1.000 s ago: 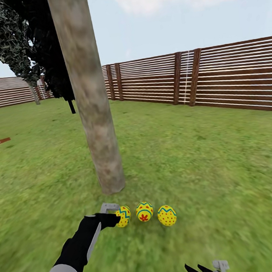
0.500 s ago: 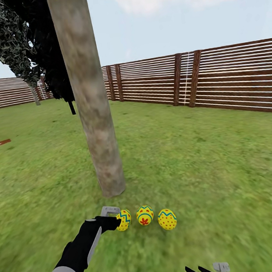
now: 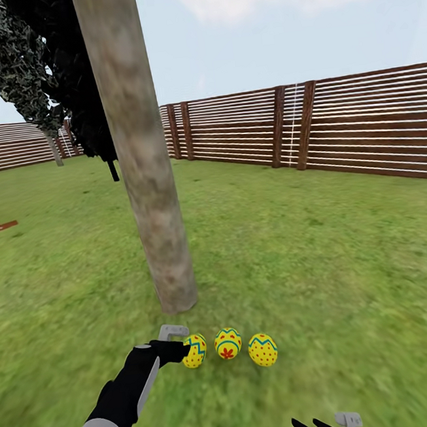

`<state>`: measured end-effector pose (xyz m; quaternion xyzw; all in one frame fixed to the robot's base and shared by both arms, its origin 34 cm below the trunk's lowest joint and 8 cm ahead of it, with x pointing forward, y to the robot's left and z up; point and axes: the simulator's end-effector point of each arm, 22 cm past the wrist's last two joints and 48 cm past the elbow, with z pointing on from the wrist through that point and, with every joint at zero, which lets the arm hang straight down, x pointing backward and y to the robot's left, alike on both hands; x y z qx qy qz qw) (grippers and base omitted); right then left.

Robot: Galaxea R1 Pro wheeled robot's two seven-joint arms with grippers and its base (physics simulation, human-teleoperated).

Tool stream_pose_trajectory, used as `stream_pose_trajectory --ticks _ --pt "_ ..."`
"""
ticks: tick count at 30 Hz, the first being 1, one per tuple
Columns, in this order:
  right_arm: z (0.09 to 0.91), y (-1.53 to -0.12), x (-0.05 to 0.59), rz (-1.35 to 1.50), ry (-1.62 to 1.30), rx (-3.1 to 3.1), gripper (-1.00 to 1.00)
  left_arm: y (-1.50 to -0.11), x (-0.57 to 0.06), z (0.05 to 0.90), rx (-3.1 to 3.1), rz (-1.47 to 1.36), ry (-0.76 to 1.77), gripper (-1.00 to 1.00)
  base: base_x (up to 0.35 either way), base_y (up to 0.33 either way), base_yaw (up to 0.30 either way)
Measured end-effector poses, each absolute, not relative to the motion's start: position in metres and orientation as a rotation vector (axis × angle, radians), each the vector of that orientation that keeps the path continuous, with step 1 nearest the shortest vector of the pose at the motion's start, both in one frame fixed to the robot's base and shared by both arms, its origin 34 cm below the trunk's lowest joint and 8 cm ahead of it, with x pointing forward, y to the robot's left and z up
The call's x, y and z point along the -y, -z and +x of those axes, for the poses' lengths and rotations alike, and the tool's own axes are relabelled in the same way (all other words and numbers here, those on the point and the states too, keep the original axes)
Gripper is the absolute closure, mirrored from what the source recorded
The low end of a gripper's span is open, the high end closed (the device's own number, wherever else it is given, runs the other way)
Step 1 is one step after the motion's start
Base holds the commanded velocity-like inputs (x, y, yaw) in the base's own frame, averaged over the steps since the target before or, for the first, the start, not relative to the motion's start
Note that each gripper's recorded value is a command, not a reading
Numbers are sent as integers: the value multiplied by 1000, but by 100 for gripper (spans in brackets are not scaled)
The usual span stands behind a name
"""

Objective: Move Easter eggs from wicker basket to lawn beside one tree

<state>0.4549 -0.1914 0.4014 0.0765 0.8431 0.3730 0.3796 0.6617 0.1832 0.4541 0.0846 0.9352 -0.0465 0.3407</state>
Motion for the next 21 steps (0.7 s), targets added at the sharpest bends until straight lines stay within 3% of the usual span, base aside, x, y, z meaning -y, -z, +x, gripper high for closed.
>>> stream_pose_trajectory --ticks 21 --pt "465 -446 192 197 -949 -2156 -100 -499 -183 672 -2434 222 120 -100 0 0 0"
